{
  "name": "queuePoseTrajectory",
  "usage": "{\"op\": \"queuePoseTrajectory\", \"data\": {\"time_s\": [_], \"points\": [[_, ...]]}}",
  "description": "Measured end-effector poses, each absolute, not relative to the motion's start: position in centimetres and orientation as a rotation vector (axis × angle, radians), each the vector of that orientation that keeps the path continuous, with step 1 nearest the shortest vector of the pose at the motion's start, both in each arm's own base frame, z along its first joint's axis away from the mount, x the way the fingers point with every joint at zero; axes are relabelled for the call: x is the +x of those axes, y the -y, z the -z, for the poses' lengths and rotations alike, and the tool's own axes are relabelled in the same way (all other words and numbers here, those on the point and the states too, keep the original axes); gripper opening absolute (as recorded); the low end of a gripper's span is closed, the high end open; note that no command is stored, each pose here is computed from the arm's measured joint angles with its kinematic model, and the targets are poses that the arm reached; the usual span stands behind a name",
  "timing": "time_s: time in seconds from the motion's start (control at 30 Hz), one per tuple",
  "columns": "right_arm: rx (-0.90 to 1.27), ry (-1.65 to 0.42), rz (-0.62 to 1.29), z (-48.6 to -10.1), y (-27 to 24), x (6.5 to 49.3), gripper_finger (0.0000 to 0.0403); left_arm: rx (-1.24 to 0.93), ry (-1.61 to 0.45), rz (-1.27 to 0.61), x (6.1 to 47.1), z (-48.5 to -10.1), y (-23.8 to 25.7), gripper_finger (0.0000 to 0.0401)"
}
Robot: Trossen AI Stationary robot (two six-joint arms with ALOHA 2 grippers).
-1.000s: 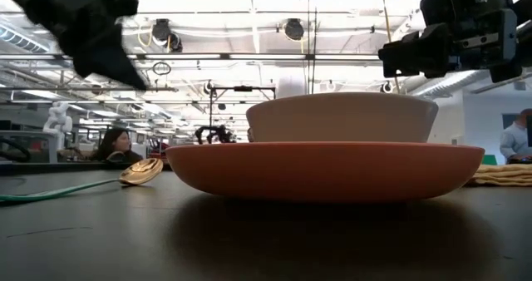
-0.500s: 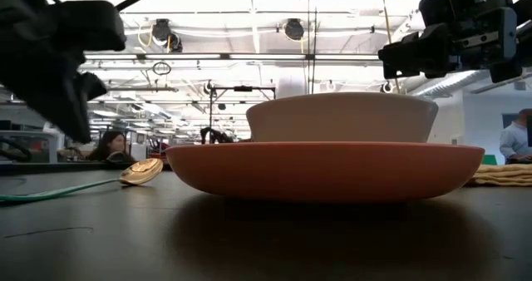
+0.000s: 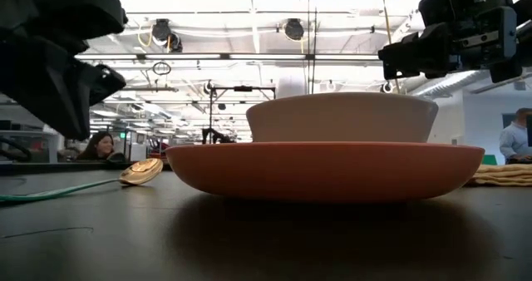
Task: Set table place
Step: Put the green spoon into the white bowl
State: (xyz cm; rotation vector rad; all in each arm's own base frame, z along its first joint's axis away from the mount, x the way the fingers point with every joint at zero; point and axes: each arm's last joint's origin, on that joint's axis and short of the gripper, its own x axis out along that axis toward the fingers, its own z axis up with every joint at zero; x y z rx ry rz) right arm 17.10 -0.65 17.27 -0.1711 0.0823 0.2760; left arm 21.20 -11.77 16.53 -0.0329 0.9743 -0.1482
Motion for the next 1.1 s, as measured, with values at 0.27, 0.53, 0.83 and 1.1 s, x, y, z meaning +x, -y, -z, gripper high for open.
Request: {"op": "queuePoseTrajectory", "data": {"time_s": [0.27, 0.53, 0.83, 1.1], "points": [[-0.170, -0.086, -0.277, -17.2, 0.6, 17.1, 0.0000, 0.043, -0.925, 0.124, 21.5, -16.9, 11.7, 0.0047], [-0.170, -0.086, -0.279, -17.2, 0.6, 17.1, 0.0000, 0.203, -0.917, 0.148, 21.6, -16.9, 11.3, 0.0047], [-0.174, -0.085, -0.279, -17.2, 0.6, 17.1, 0.0000, 0.390, -0.911, 0.179, 22.8, -18.4, 10.3, 0.0047], [-0.175, -0.085, -0.279, -17.2, 0.6, 17.1, 0.0000, 0.543, -0.929, 0.326, 23.6, -20.1, 9.9, 0.0047]]}}
